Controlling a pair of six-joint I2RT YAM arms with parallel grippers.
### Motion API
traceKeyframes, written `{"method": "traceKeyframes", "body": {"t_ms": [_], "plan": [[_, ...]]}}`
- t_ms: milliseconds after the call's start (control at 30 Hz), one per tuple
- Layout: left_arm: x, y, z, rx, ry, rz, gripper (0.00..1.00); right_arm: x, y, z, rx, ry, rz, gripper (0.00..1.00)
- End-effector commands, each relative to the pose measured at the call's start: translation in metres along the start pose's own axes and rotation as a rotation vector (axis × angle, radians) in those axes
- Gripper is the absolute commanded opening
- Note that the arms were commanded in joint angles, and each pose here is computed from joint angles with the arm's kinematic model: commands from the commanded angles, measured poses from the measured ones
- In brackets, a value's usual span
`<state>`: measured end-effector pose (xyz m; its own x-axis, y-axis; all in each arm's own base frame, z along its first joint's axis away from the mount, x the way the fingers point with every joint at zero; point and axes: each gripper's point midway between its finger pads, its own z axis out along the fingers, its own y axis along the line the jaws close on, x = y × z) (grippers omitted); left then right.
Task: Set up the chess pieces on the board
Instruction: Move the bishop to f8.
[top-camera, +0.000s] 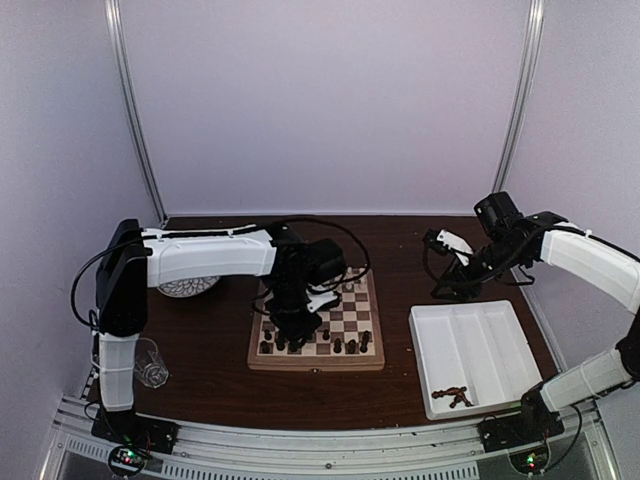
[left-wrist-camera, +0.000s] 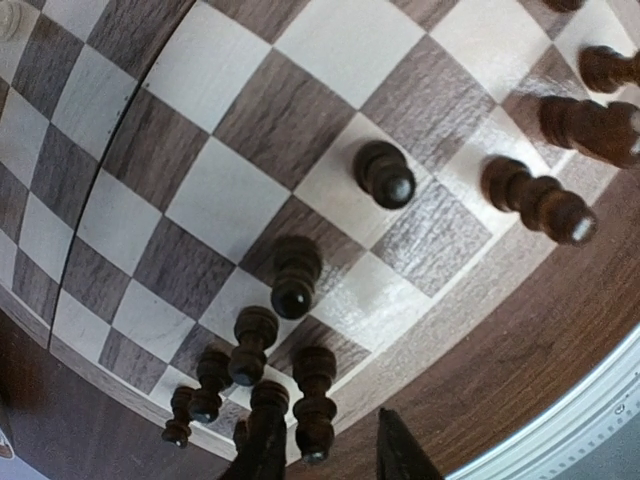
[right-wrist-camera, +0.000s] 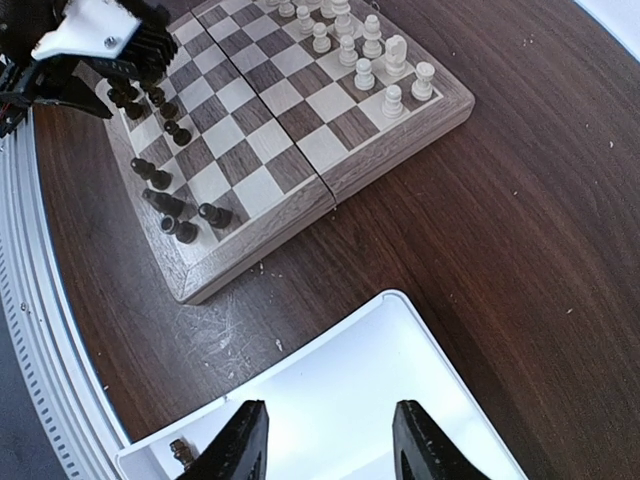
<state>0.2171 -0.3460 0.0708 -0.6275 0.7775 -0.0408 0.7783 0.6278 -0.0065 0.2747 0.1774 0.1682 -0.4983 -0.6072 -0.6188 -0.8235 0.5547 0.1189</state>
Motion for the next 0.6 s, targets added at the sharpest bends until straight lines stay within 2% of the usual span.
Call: {"method": "traceKeyframes", "body": {"t_ms": [0, 100, 233, 400, 567], "plan": [[-0.012, -0.010, -0.054, 0.074, -0.135, 0.002, 0.37, 0.004, -0.001, -0.020, 0.023, 0.025, -0.037, 0.46], [-0.014, -0.008, -0.075, 0.066, -0.178, 0.009, 0.40, 0.024, 0.003, -0.029, 0.026, 0.090, -0.085, 0.46], [-0.021, -0.003, -0.095, 0.041, -0.243, 0.009, 0.41, 0.071, 0.023, -0.032, -0.024, 0.203, -0.225, 0.46], [-0.038, -0.005, -0.108, 0.053, -0.342, -0.004, 0.41, 0.136, 0.046, -0.023, -0.091, 0.379, -0.379, 0.45], [-0.046, 0.002, -0.113, 0.013, -0.387, -0.029, 0.41, 0.169, 0.063, -0.008, -0.138, 0.495, -0.476, 0.45]]}}
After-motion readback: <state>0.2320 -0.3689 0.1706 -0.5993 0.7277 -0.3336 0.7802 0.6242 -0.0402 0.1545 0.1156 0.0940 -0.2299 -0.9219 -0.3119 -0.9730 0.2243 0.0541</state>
